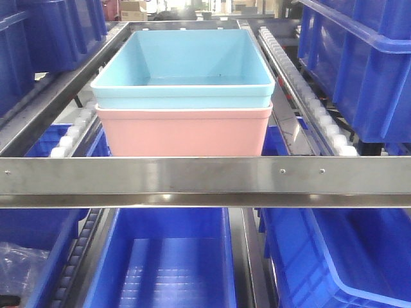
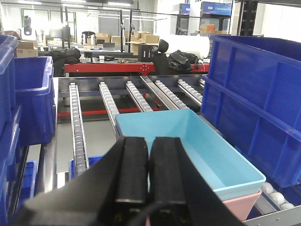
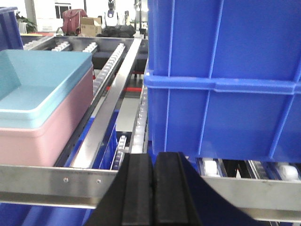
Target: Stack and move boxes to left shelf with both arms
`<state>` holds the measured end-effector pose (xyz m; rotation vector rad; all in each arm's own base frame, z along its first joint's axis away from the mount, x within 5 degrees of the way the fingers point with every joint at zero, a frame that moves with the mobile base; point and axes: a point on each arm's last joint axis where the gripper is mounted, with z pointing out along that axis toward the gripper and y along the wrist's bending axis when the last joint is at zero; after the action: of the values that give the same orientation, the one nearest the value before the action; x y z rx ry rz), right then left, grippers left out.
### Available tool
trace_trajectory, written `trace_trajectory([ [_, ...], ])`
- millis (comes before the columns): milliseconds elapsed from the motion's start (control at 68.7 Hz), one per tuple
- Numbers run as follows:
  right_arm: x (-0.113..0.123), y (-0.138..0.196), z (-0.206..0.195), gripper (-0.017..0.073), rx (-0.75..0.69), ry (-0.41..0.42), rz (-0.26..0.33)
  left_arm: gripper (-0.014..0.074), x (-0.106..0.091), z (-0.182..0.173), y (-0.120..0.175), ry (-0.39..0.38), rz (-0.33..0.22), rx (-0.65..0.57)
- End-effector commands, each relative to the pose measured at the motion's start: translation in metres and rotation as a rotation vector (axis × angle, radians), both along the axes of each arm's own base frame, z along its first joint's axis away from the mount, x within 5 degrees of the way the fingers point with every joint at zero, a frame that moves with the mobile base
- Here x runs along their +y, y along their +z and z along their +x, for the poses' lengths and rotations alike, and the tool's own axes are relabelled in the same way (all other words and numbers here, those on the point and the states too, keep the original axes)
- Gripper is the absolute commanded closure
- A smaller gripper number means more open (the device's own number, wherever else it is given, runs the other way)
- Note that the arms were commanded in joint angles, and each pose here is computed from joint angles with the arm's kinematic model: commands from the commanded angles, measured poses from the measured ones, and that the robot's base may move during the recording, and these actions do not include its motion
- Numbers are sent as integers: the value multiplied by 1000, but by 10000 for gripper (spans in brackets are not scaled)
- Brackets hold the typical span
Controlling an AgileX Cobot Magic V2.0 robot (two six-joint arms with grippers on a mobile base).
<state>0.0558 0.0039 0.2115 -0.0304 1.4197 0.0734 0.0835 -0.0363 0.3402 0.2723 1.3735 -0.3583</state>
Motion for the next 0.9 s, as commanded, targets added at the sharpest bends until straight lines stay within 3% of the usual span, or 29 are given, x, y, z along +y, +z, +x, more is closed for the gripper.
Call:
trace_trajectory([
  [0, 0, 16, -5, 504, -140, 1, 5, 596, -1, -4, 17, -29, -31, -99],
  [655, 0, 16, -5, 504, -140, 1, 5, 596, 0, -3, 15, -11, -31, -94],
  [699, 0, 16, -5, 504, -140, 1, 5, 596, 2, -1, 12, 13, -35, -97],
  [787, 0, 16, -5, 504, -140, 1, 5, 596, 9, -3, 2, 114, 41, -195],
  [889, 0, 16, -5, 504, -140, 1, 5, 596, 17, -8, -23, 193, 45, -236],
])
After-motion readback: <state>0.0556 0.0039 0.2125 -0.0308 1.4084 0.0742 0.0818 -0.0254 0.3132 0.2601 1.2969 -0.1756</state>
